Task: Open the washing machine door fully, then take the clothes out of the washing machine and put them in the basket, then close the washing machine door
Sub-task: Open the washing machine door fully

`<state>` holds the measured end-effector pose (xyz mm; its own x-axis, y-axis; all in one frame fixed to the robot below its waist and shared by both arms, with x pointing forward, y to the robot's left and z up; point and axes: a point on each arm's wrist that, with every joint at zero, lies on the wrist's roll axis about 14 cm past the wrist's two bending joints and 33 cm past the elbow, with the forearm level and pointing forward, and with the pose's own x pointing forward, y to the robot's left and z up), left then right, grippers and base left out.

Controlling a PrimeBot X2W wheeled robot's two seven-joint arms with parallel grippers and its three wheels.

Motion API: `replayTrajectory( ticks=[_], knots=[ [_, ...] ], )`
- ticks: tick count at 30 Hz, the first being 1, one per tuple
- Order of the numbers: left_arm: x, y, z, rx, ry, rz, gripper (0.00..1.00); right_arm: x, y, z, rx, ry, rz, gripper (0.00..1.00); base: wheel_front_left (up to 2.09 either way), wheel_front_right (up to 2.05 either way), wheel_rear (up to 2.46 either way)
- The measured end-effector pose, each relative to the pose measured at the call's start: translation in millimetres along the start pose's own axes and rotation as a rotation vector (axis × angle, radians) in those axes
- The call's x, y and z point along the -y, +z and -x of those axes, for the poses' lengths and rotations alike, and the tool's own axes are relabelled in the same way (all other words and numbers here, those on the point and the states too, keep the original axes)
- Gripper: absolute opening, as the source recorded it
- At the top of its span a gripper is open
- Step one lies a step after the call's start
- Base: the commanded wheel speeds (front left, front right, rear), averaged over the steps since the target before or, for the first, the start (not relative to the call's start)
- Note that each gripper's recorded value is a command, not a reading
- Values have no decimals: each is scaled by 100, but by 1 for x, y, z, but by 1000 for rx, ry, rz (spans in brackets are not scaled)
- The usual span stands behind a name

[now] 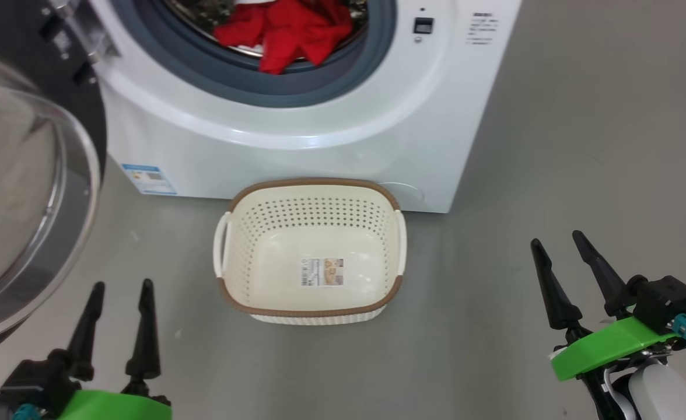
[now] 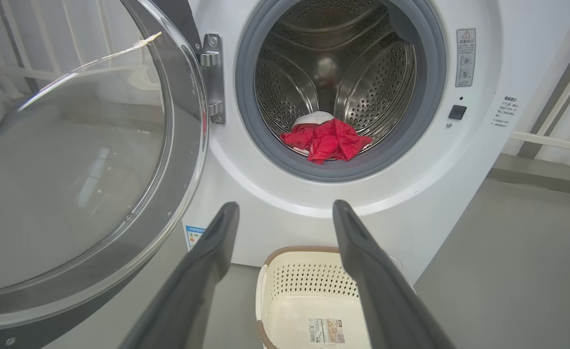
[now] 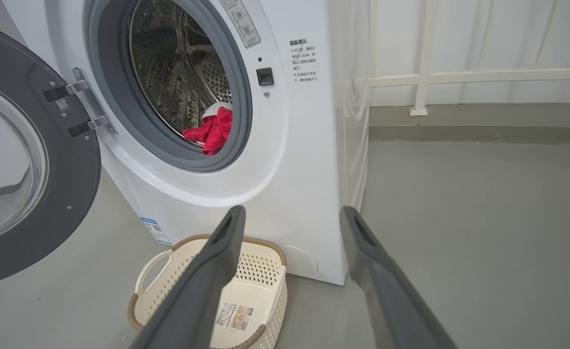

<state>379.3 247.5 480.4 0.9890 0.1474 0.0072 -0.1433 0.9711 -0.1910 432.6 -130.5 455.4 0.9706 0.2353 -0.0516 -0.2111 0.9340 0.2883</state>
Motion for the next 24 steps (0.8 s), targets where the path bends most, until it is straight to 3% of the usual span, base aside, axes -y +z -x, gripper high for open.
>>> replayTrajectory(
  ticks=[11,24],
  knots=[
    [56,-9,-13,-21,-174,40,100,31,11,19,34,-106,-5,100,0,0,0],
    [89,-18,-16,-49,-278,68,100,62,15,51,45,-218,-3,100,0,0,0]
  ],
)
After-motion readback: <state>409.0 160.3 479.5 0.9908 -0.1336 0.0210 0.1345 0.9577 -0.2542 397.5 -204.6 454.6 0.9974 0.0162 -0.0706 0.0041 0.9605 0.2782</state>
